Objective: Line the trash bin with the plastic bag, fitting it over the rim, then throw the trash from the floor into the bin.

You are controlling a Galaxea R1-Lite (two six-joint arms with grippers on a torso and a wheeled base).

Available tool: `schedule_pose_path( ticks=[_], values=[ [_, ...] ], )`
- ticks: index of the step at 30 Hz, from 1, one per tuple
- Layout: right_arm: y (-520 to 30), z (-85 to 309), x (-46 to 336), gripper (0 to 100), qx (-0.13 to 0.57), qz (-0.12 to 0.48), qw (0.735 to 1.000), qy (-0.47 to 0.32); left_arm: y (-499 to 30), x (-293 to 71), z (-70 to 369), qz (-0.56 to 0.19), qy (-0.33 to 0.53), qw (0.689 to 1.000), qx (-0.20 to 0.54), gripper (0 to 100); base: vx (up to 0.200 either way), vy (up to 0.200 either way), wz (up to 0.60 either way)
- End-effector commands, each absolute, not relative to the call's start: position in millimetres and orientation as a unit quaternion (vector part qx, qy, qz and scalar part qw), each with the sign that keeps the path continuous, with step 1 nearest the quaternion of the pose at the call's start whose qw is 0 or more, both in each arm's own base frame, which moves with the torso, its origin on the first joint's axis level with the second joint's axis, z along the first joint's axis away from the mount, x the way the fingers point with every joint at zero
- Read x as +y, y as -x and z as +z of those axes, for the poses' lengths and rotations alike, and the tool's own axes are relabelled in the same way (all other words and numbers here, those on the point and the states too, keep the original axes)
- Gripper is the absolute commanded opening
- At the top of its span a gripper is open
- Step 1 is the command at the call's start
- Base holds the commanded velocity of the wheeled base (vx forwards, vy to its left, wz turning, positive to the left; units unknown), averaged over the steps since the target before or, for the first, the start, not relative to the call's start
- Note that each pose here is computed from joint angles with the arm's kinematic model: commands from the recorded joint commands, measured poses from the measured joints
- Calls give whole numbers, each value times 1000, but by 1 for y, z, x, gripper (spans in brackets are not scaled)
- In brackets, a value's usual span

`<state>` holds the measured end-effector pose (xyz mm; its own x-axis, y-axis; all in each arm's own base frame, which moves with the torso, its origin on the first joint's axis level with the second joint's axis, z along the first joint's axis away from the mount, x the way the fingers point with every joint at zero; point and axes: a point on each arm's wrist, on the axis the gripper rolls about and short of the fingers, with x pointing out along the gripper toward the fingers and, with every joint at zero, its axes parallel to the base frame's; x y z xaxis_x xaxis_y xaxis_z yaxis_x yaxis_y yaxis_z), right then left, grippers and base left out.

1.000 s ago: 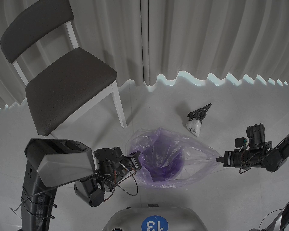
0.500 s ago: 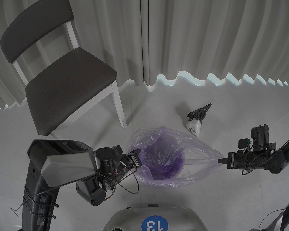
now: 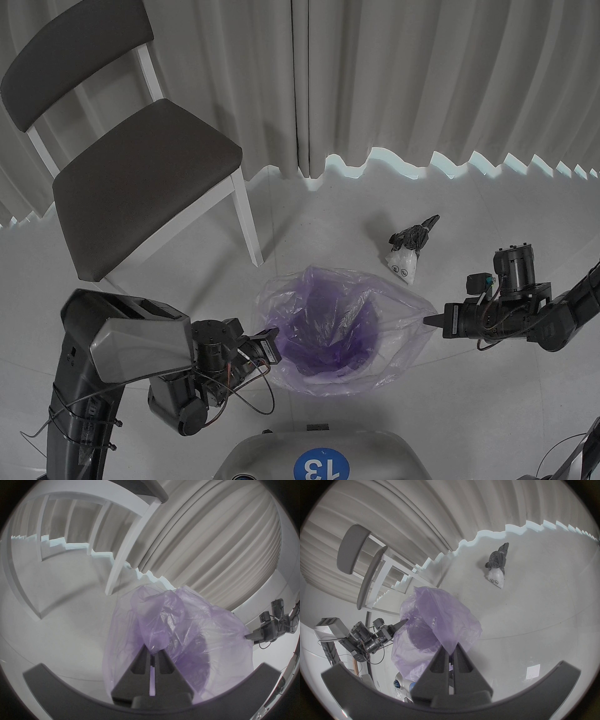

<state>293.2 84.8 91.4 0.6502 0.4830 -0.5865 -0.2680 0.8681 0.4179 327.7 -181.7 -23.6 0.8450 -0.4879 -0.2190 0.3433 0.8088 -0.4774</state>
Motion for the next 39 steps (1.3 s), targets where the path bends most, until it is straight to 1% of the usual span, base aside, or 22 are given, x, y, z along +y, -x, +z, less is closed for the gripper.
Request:
schedule_pose_path(
  ticks=[1, 5, 9, 17, 22, 27, 33, 39],
  values=[
    [-306, 75, 102, 0, 381, 222, 886, -140, -319, -159, -5, -207, 207, 943, 160, 0, 0, 0, 0],
    [-308, 72, 106, 0, 386, 225, 884, -138, -310, -147, 1, -201, 195, 945, 168, 0, 0, 0, 0],
    [-305, 68, 104, 0, 392, 221, 883, -137, -307, -145, -4, -196, 193, 945, 178, 0, 0, 0, 0],
    [-293, 59, 97, 0, 411, 210, 877, -134, -305, -154, -10, -208, 190, 941, 186, 0, 0, 0, 0],
    [-296, 52, 93, 0, 412, 185, 883, -129, -309, -160, -17, -209, 189, 941, 187, 0, 0, 0, 0],
    [-301, 44, 93, 0, 406, 184, 885, -132, -312, -158, -18, -205, 190, 942, 185, 0, 0, 0, 0],
    [-307, 17, 96, 0, 410, 188, 883, -130, -310, -145, -2, -194, 200, 945, 172, 0, 0, 0, 0],
    [-304, 24, 94, 0, 396, 189, 889, -134, -303, -139, 5, -193, 201, 945, 173, 0, 0, 0, 0]
  ],
)
